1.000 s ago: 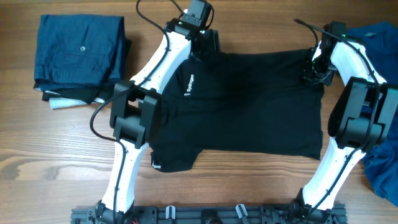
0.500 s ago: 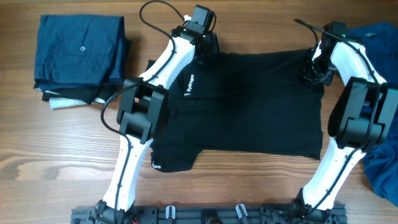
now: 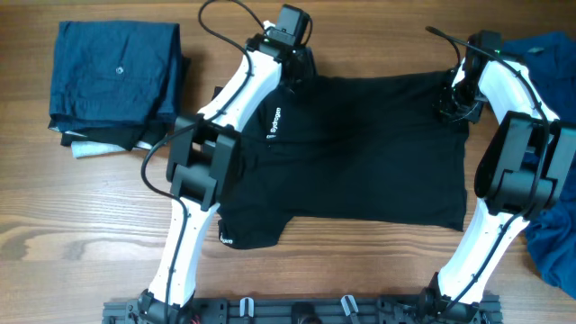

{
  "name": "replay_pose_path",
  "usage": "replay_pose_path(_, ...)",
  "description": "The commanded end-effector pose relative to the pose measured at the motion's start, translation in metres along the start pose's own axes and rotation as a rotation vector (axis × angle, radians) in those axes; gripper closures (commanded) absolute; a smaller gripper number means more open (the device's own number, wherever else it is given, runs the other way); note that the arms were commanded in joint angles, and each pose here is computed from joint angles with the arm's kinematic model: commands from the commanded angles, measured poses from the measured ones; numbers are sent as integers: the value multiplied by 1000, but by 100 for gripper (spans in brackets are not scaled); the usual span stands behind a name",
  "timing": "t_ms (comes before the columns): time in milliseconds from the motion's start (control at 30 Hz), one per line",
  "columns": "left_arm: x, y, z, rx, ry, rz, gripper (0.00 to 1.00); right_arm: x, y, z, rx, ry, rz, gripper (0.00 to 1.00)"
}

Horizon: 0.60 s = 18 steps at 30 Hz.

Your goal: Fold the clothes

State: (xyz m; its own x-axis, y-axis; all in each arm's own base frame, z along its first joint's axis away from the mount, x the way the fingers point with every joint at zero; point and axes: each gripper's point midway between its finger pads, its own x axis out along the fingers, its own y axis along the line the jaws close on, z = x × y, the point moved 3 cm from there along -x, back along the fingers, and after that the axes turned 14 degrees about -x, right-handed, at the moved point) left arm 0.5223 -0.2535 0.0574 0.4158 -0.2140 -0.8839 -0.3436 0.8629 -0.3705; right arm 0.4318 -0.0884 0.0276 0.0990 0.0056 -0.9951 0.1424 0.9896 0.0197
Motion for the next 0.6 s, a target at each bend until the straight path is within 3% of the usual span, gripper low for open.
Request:
replay_pose_path(0, 14, 5, -18, 8, 43, 27, 28, 37, -5, -17, 21, 83, 6, 81)
replay_pose_path(133, 14, 8, -15, 2, 41, 30, 27, 37, -5, -17, 22, 83, 6, 81)
replay_pose_path(200, 14, 12, -10, -15, 37, 33, 23, 37, -5, -17, 21, 83, 6, 80)
replay_pose_path(367, 14, 23, -2, -249, 43, 52, 11, 37, -5, -17, 22, 84, 6, 79)
replay_pose_path(567, 14, 10, -11, -225, 45, 26, 22, 37, -4, -17, 22, 83, 14, 79)
